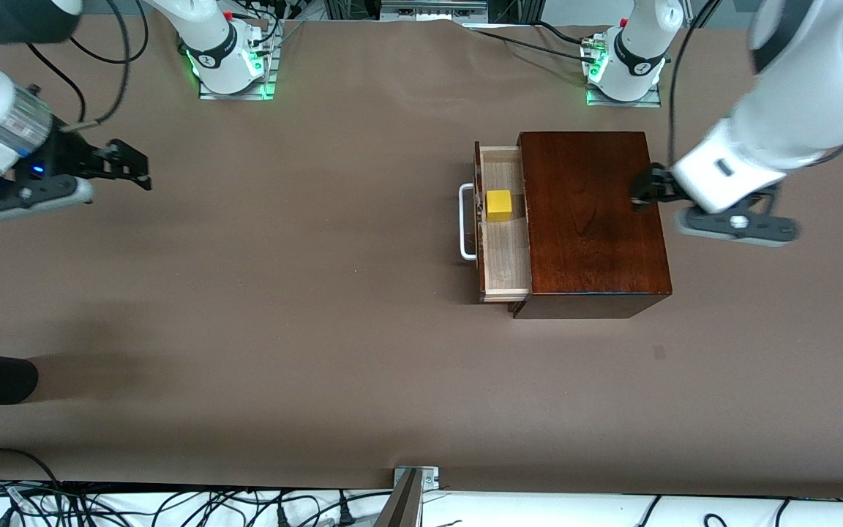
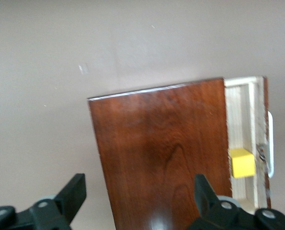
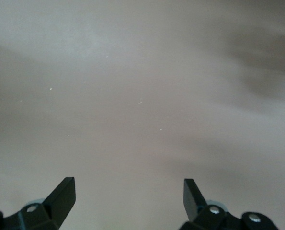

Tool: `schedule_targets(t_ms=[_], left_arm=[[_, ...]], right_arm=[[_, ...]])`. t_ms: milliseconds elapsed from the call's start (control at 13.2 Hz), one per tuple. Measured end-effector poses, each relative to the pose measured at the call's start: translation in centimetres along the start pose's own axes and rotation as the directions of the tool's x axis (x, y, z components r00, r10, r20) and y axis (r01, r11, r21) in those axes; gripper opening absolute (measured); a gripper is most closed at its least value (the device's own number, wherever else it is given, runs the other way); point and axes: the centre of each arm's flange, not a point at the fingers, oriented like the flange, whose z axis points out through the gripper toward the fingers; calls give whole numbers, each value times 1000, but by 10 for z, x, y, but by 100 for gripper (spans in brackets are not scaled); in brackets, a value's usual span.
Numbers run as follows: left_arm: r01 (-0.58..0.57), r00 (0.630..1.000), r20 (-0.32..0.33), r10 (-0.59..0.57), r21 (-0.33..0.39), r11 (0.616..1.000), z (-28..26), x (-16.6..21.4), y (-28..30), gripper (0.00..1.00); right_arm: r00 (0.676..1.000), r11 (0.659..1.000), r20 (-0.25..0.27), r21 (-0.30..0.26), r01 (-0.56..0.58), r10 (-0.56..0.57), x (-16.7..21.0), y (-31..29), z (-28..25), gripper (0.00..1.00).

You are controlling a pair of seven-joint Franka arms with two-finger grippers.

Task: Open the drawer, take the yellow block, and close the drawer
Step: 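Move the right gripper over the yellow cube in the open drawer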

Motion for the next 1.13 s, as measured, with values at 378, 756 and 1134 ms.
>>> schedule_targets(t_ms=[378,756,1134], left_arm=[[100,991,-89,-99,7,995,-16,-40,-58,100],[116,991,-63,-115,10,993,-6,-48,-68,100],[113,992,-61,-113,10,993,-5,-48,-67,100]], right_arm=[[934,935,37,26,354,-355,12,-125,30,100],[733,733,29,-19,680,-679,-13,-328,38,100],[543,541,-7,-103,835,-839,-12,-499,105,100]])
